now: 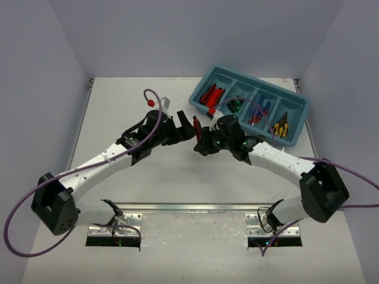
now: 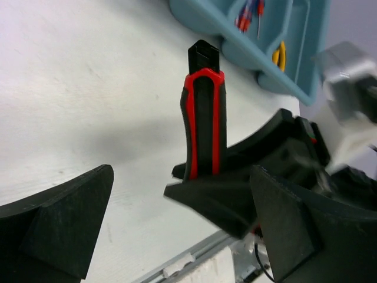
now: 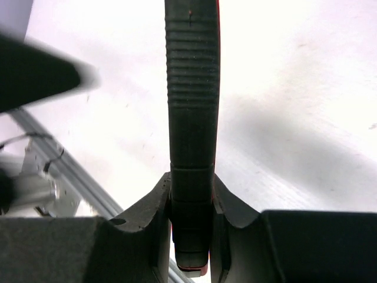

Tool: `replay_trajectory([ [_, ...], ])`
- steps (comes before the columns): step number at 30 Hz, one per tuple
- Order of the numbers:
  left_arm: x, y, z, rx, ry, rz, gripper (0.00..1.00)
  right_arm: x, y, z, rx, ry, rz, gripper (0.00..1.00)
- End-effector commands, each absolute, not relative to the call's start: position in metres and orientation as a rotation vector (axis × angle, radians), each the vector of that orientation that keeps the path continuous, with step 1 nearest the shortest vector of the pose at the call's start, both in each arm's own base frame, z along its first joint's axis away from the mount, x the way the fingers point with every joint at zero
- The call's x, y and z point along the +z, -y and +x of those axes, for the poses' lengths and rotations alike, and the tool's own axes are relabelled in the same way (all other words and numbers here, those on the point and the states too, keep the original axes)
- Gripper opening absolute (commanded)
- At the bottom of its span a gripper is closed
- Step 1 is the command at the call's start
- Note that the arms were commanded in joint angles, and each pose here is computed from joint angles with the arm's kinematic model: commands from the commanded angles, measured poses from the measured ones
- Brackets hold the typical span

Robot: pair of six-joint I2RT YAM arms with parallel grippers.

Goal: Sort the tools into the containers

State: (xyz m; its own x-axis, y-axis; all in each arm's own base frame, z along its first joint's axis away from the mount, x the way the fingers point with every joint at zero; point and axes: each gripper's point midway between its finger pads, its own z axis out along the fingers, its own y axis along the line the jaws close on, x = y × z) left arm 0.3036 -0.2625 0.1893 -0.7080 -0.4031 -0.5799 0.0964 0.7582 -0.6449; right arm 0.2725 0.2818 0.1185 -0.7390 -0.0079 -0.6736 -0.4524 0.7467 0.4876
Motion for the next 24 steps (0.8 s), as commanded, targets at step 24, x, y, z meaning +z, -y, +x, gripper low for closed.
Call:
replay_trajectory([
  [24, 0.226, 0.131, 0.242, -0.485, -1.984, 0.033, 1.00, 0.121, -0.198, 0.615, 0.474, -2.232, 0.448, 0.24],
])
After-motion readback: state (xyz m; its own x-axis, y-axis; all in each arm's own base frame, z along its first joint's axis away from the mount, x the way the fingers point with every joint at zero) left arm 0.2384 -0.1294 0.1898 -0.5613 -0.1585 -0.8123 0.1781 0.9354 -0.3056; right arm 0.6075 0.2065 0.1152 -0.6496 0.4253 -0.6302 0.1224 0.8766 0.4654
